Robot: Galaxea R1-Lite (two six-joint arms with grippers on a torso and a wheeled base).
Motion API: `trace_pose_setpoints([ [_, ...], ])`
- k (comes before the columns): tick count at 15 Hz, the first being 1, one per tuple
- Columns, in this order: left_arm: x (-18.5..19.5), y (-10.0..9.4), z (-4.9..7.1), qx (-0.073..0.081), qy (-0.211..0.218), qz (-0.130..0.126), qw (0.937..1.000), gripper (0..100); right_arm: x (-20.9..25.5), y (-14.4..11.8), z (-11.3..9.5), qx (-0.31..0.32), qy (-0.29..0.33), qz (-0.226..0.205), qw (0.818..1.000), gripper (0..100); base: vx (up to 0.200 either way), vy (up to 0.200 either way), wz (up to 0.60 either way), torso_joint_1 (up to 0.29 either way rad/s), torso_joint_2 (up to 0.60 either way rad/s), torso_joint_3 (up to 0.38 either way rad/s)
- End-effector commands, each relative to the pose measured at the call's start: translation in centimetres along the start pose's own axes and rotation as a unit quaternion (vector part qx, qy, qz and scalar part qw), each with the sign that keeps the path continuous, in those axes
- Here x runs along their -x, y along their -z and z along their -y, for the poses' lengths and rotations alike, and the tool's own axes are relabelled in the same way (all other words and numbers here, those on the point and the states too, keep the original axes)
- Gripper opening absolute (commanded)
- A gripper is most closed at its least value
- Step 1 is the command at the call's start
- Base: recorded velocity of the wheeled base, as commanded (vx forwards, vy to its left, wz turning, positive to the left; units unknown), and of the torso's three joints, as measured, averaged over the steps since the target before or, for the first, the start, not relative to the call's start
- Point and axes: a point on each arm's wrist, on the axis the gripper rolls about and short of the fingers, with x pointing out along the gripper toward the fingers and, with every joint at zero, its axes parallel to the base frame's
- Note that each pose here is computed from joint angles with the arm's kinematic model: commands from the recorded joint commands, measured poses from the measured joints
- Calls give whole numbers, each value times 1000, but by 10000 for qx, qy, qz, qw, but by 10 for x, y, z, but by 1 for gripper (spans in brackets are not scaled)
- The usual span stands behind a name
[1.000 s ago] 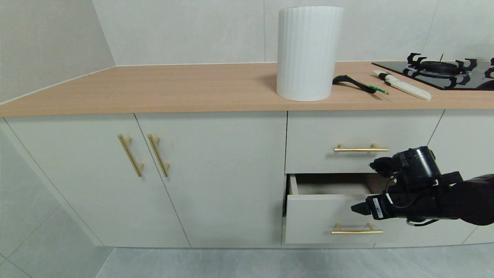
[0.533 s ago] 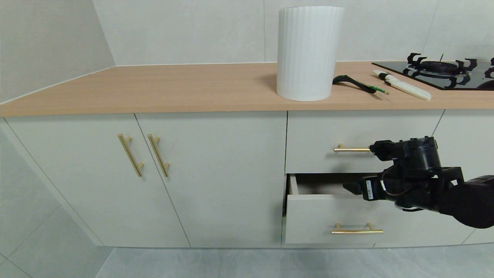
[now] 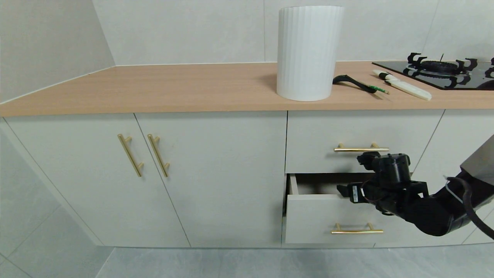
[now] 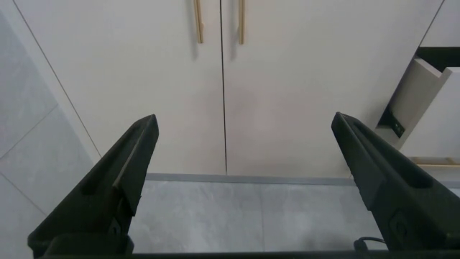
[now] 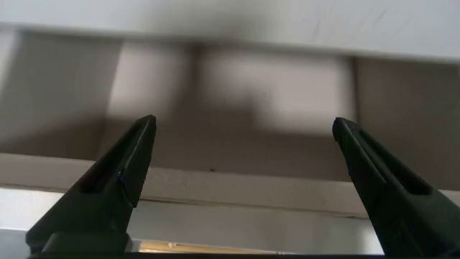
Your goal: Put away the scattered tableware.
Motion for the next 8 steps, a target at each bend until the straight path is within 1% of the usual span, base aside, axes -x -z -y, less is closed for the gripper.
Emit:
trace_pose_setpoints([
  [1, 0, 0, 0, 5, 0, -2, 10000, 100, -4, 6, -1, 31, 3, -116, 9999, 100, 0, 0, 0, 0, 0, 0],
  [5, 0, 0, 0, 5, 0, -2, 10000, 100, 4, 3, 1, 52, 14, -161, 9999, 100, 0, 0, 0, 0, 0, 0],
  [8, 0, 0, 0, 5, -7, -2, 10000, 100, 25, -1, 5, 148, -39, -572, 9982, 100, 0, 0, 0, 0, 0, 0],
])
